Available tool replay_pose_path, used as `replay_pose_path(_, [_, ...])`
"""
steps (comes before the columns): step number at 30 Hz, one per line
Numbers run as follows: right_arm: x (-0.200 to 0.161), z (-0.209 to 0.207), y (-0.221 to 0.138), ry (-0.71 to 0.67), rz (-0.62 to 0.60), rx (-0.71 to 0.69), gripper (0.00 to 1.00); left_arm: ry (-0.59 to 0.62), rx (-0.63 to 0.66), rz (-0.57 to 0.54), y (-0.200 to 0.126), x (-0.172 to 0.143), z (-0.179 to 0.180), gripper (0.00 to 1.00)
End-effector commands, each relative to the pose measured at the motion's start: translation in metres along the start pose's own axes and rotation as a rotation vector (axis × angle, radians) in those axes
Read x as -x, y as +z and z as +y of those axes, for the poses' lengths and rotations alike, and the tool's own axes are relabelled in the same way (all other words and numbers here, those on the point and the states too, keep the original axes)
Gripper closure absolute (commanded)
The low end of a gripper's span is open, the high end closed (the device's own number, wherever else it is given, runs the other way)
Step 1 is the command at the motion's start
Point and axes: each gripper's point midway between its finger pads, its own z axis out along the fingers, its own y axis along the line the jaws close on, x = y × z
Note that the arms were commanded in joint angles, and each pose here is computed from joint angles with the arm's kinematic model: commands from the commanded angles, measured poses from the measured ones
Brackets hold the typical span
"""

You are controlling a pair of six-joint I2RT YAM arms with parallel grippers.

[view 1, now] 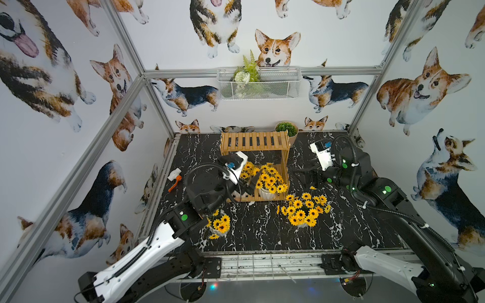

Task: Take the sunflower pots off the shelves
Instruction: Pick up the sunflower pot from the shelf.

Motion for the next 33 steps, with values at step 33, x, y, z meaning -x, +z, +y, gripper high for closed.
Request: replay_pose_path(33, [-0.111,0.118,0.102,-0.197,0.525,0.184,0.05,-0.378,0.493,0.311,-0.059,-0.078,0.143,0.00])
